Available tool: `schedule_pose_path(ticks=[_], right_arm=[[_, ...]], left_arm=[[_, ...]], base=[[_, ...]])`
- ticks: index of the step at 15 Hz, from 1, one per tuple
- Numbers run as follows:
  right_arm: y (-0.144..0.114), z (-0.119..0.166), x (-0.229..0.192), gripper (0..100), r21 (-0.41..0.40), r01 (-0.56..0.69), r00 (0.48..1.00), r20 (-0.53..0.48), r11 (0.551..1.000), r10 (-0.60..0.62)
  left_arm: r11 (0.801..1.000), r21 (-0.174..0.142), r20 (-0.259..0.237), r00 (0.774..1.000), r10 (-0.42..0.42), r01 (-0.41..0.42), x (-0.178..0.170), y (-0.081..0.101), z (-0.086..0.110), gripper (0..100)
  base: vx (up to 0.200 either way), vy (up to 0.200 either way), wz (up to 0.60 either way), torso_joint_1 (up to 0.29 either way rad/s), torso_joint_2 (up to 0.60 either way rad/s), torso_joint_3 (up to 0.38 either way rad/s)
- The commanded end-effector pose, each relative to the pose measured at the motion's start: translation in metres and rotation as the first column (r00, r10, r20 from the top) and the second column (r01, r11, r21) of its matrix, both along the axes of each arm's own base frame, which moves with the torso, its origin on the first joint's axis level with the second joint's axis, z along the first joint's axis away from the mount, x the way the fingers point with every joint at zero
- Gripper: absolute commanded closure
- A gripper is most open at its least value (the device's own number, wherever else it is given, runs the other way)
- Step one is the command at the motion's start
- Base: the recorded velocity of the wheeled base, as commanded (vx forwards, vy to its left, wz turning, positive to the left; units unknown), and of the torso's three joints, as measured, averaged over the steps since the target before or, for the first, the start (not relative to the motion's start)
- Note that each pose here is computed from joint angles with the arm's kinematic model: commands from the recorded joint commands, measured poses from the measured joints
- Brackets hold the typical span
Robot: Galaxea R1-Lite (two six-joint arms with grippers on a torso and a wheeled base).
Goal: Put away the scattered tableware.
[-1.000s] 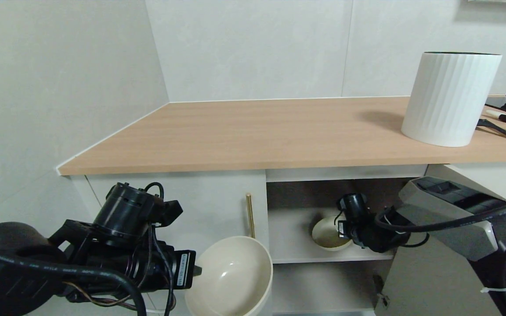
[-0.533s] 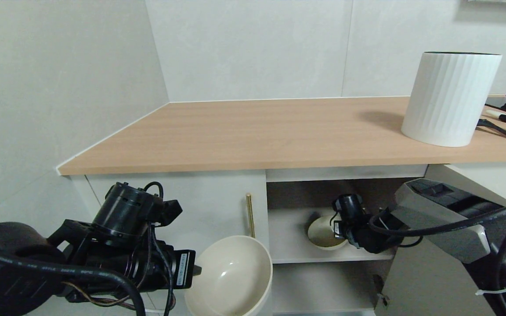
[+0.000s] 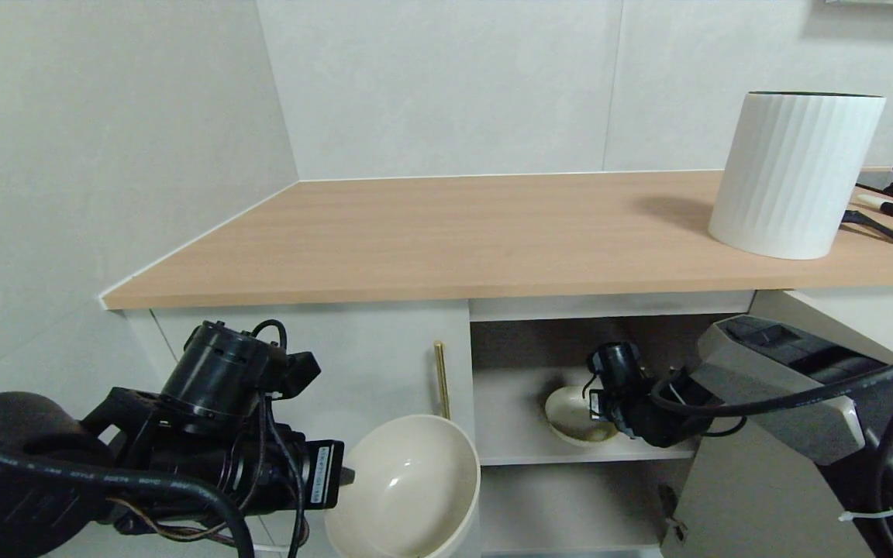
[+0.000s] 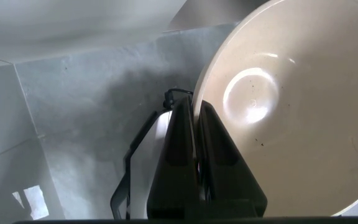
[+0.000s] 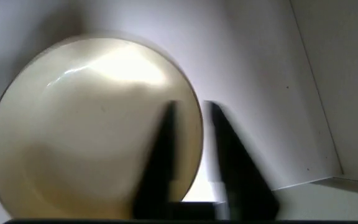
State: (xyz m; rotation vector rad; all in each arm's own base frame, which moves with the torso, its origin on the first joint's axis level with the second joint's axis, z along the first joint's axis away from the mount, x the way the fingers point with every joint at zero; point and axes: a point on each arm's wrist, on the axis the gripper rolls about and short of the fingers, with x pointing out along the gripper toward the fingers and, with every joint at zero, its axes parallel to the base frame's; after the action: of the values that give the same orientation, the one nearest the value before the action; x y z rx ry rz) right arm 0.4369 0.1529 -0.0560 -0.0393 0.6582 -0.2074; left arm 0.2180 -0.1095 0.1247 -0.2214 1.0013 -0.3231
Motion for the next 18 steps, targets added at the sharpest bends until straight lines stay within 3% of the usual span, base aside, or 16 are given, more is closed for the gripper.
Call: schedule_pose_path(ticks=[1,7,10,12,13,15,18], right_arm=[[0.0,0.001,0.001,0,0.002,0.001,1.0,0.004,1.0,-0.001],[-0.001,0.005,0.0,0,0.01,0.01,1.0,0.009,1.0,-0.01],[-0.005,0.035,-0.022,0,0.024,-0.009,1.0,0.004,1.0,0.009],[-0.001,0.056,-0.048,0,0.058,-0.081,0.996,-0.023,0.995,0.083],[0.0,0.064,-0.055,0,0.072,-0.106,0.994,-0.02,0.992,0.108],[0.012,0.104,-0.085,0,0.09,-0.181,0.983,-0.013,0.979,0.183],[0.024,0.166,-0.148,0,0.186,-0.354,0.932,-0.013,0.917,0.362]], left_arm=[[1.0,-0.001,0.003,1.0,0.002,-0.002,0.0,0.0,0.001,100],[1.0,0.001,0.007,1.0,0.003,-0.003,0.0,-0.001,0.001,100],[1.0,-0.011,0.031,0.999,-0.015,0.015,0.006,-0.008,0.007,100],[0.999,-0.009,0.047,0.998,-0.042,0.043,0.011,-0.021,0.01,100],[0.999,0.003,0.052,0.998,-0.046,0.046,0.012,-0.026,0.009,100],[0.996,0.082,0.078,0.996,-0.046,0.039,0.013,-0.043,0.003,100],[0.992,0.113,0.09,0.994,-0.063,0.052,0.01,-0.054,0.002,100]], base=[[0.0,0.0,0.0,0.0,0.0,0.0],[0.0,0.0,0.0,0.0,0.0,0.0],[0.0,0.0,0.0,0.0,0.0,0.0],[0.0,0.0,0.0,0.0,0.0,0.0],[0.0,0.0,0.0,0.0,0.0,0.0],[0.0,0.0,0.0,0.0,0.0,0.0],[0.0,0.0,0.0,0.0,0.0,0.0]])
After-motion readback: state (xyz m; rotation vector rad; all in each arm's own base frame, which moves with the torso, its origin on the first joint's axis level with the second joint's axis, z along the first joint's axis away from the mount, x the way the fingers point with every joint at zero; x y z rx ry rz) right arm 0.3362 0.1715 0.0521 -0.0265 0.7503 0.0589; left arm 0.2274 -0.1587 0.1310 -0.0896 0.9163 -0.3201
